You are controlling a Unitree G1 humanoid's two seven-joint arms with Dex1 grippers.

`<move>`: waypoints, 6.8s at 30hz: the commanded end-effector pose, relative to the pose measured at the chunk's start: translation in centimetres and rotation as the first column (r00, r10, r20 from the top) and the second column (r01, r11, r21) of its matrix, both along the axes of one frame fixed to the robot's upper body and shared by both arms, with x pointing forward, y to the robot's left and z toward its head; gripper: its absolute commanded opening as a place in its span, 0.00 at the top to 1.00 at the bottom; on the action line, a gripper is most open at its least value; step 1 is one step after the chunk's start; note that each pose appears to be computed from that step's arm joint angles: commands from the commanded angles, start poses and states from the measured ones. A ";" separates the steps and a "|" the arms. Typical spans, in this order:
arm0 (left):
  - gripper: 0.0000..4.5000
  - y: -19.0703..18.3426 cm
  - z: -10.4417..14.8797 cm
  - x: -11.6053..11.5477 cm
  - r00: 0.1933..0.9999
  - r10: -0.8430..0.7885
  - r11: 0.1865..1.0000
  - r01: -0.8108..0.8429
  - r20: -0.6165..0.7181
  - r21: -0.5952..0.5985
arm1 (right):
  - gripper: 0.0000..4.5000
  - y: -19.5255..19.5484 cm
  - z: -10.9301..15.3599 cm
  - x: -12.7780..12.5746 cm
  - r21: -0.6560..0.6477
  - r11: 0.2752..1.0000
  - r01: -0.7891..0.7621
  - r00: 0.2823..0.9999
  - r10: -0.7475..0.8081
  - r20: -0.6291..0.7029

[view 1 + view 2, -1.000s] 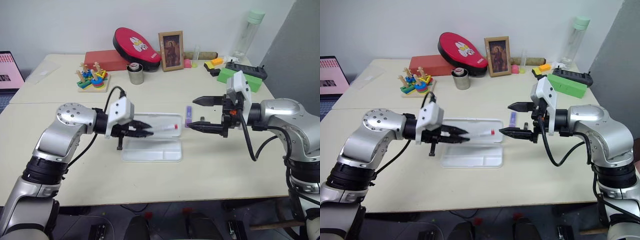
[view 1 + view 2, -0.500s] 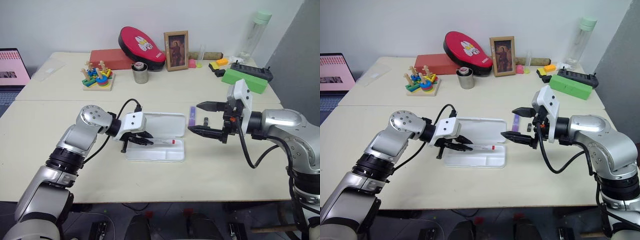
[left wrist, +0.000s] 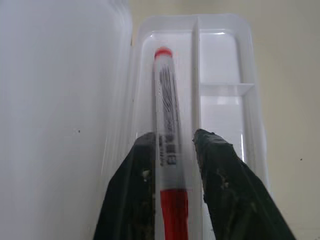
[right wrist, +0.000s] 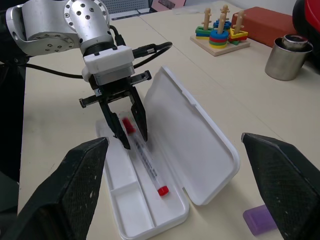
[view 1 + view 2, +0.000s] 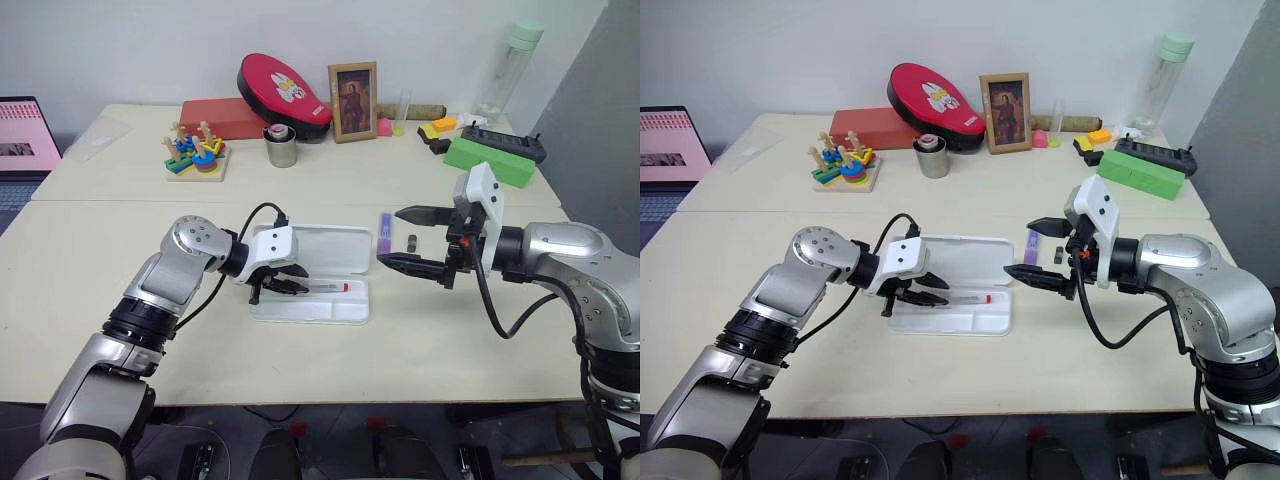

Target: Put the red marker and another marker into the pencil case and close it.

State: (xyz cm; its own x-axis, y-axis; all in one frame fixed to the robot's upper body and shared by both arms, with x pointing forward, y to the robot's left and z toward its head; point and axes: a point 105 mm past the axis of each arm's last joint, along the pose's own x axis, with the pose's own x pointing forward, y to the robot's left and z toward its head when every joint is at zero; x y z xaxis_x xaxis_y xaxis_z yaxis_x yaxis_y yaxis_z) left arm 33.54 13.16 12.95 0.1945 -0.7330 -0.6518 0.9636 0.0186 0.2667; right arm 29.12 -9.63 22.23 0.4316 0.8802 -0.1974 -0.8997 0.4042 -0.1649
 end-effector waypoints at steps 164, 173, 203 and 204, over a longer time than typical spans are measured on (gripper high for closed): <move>0.00 8.6 2.9 -9.5 0.862 0.490 0.788 -0.501 -0.129 -0.357 | 0.01 16.3 -3.6 0.2 -0.199 0.912 -0.358 0.929 0.369 0.018; 0.00 4.7 4.2 -7.5 0.909 0.403 0.776 -0.402 -0.108 -0.485 | 0.01 10.9 3.1 -1.3 0.084 0.926 -0.367 0.928 0.359 0.097; 0.00 -4.1 8.1 -1.9 0.960 0.281 0.696 -0.215 -0.016 -0.685 | 0.29 -4.5 -12.5 11.7 -0.210 0.616 0.759 0.596 -0.787 -0.157; 0.00 -4.2 8.1 -1.8 0.960 0.280 0.694 -0.214 -0.016 -0.687 | 0.35 -4.5 -12.5 11.8 -0.208 0.616 0.760 0.596 -0.788 -0.155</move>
State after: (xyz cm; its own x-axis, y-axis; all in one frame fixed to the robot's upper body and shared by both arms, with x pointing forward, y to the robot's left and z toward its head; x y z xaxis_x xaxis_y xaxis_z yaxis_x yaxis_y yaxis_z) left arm 31.76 9.04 19.55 0.4681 -0.8836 -0.0120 0.8783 0.4638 0.1158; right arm 40.58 -13.12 9.47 0.8587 0.2465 -0.4493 -0.3116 0.9472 -0.0759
